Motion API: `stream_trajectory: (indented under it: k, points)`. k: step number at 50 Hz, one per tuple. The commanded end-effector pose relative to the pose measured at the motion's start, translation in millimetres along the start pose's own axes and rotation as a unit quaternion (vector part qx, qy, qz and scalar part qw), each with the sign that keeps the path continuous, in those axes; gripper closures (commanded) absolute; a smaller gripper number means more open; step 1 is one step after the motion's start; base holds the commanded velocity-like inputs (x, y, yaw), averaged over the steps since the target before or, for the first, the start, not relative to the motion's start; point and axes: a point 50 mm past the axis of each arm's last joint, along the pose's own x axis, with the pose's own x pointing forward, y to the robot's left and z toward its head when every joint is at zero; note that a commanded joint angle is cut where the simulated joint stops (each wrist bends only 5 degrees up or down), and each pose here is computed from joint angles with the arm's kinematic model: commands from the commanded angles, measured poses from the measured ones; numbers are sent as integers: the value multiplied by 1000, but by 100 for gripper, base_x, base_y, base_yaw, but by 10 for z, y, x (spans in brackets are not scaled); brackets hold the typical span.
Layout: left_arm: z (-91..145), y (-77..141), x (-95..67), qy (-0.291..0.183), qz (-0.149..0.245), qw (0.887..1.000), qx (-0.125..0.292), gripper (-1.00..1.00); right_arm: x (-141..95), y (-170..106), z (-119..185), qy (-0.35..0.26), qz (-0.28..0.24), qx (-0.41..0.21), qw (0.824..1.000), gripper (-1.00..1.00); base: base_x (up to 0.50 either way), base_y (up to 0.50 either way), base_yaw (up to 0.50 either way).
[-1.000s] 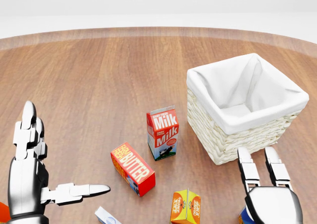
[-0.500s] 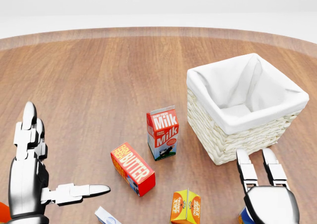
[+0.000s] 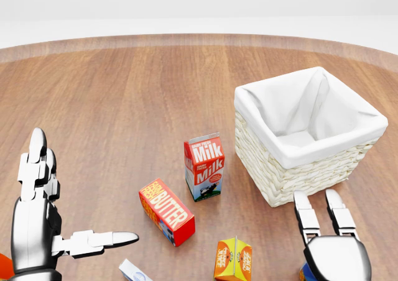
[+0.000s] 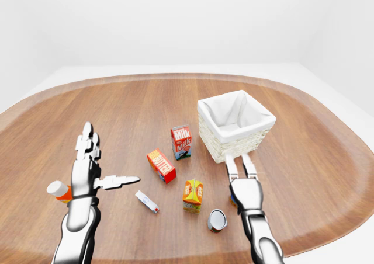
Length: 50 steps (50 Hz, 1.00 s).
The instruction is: Pick up the alphabet soup and the tomato sauce, and put them in the basket.
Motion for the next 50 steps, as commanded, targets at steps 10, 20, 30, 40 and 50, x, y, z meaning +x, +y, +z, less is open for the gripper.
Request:
stream_trajectory:
  k: [10,20,30,40,50]
  points:
    - [59,12,17,-13,4,1000,-4,-100,-7,64,-9,-2,8,-3,1000,-100,0,0,0]
    - [28,11,11,-6,4,1000,-3,-100,-26,88,7,-6,9,-5,1000,-100,0,0,0]
    - [49,12,7,-10,3,1000,-3,-100,-39,143,-8,-8,12,-13,1000,-100,0,0,0]
    - [20,5,0,-4,3,1000,-1,-100,-45,184,-47,-5,15,-18,1000,-100,0,0,0]
    - [4,2,3,-1,3,1000,0,-100,-47,218,-88,-2,16,-22,1000,-100,0,0,0]
